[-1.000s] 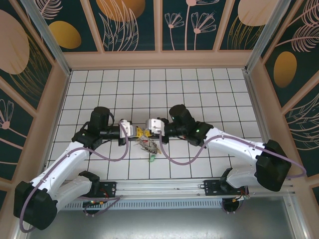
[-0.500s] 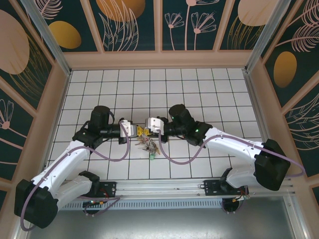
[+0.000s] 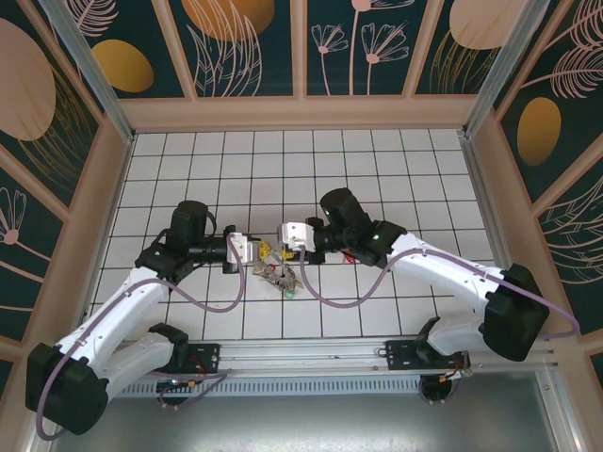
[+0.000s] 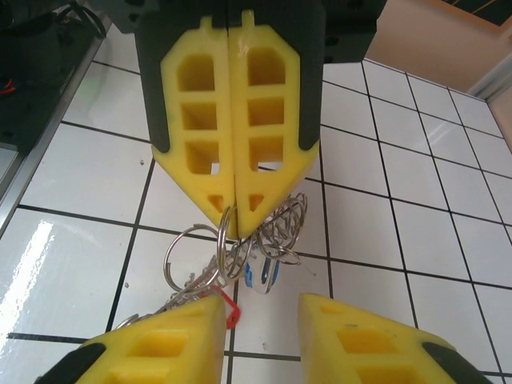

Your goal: Put the keys on the keyring

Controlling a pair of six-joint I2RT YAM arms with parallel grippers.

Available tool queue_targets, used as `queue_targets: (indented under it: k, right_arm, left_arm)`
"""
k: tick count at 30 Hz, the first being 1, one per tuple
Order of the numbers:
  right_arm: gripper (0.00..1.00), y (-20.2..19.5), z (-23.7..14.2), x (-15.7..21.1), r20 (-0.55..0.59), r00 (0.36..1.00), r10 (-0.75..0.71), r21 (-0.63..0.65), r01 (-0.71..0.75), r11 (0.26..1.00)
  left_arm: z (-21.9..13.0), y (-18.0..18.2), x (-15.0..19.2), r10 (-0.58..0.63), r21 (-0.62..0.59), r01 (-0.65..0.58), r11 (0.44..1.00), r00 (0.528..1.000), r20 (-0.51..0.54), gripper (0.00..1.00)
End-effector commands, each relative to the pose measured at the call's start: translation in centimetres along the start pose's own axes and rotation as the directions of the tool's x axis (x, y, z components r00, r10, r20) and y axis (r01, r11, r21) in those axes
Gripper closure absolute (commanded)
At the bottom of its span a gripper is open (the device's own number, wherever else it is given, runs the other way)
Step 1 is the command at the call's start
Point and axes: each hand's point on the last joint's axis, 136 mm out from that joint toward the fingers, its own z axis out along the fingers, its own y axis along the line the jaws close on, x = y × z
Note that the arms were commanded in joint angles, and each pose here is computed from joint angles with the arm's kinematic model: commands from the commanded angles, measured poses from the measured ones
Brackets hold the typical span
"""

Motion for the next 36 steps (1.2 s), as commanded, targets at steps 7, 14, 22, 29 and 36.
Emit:
queue_targets:
  k: [7, 14, 22, 29, 36]
  right_arm:
    - [0.71, 0.4, 0.4, -1.4, 0.040, 0.999, -0.017, -0.079, 0.020, 0.997]
    - [0.66, 1.3, 0.3, -0.5, -0.003, 1.000, -0.005, -0.151, 0.004, 0.989]
    - [0.68, 0.1, 0.5, 0.0, -0.034, 0.999, 0.031, -0.109, -0.035, 0.993]
    - [0.68, -0.9, 0.5, -0.4, -0.038, 0.999, 0.033, -0.090, -0.036, 0.995]
    - [0.84, -1.1, 1.2, 0.0, -0.067, 0.997, 0.039, -0.098, -0.045, 0.994]
  left_arm:
    - [0.1, 2.1, -1.8, -0.071, -0.036, 0.073, 0.997, 0.996, 0.055, 1.00]
    - [0.5, 2.2, -1.2, -0.151, -0.033, 0.153, 0.988, 0.987, 0.052, 1.00]
    - [0.5, 1.3, -1.3, -0.138, -0.015, 0.139, 0.990, 0.987, 0.079, 1.00]
    - [0.6, 1.1, -0.9, -0.138, -0.004, 0.138, 0.990, 0.989, 0.060, 1.00]
    - [0.6, 1.0, -0.9, -0.135, -0.003, 0.136, 0.991, 0.989, 0.065, 1.00]
